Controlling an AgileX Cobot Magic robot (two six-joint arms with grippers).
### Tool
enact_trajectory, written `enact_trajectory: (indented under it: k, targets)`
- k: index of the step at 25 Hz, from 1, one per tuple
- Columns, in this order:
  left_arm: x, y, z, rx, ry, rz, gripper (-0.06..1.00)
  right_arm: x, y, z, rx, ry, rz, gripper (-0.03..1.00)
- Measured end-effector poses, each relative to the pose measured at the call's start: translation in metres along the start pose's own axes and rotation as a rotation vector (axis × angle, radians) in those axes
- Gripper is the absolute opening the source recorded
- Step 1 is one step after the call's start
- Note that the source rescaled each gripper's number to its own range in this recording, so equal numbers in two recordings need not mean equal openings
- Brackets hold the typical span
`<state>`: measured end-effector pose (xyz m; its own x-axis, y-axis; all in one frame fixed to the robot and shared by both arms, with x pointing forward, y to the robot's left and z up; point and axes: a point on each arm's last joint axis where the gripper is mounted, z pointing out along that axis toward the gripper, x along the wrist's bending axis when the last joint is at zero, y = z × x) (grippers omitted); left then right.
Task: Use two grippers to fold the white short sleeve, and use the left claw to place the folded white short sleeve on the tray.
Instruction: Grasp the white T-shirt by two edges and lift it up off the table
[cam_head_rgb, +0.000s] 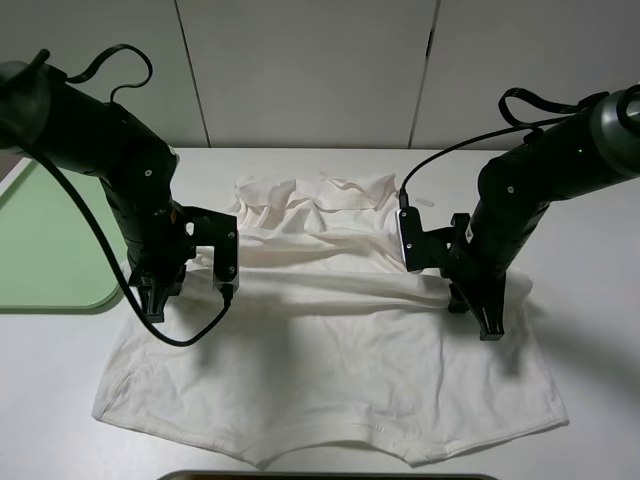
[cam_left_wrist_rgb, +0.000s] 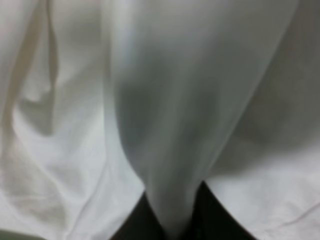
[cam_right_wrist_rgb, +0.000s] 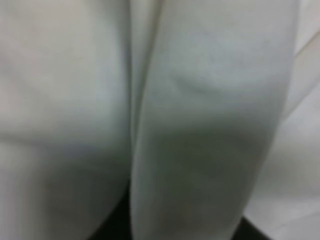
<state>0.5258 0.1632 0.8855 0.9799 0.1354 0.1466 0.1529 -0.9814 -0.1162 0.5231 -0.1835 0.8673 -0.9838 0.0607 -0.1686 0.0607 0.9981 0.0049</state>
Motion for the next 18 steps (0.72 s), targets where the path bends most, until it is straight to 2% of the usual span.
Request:
enact_trajectory:
  k: [2,4,14,18]
  targets:
    - [0.0,0.0,0.0,0.002,0.003,0.004,0.01,0.0,0.0,0.0,-0.001,-0.002,0.0,0.17]
    - [0.0,0.0,0.0,0.003,0.004,0.006,0.01,0.0,0.0,0.0,-0.001,-0.002,0.0,0.0]
    - [0.001,0.0,0.0,-0.001,0.011,0.009,0.01,0.0,0.0,0.0,0.002,0.003,0.0,0.0]
    - [0.001,-0.001,-0.003,0.005,0.013,0.011,0.01,-0.001,-0.001,-0.014,-0.006,-0.021,0.004,0.0]
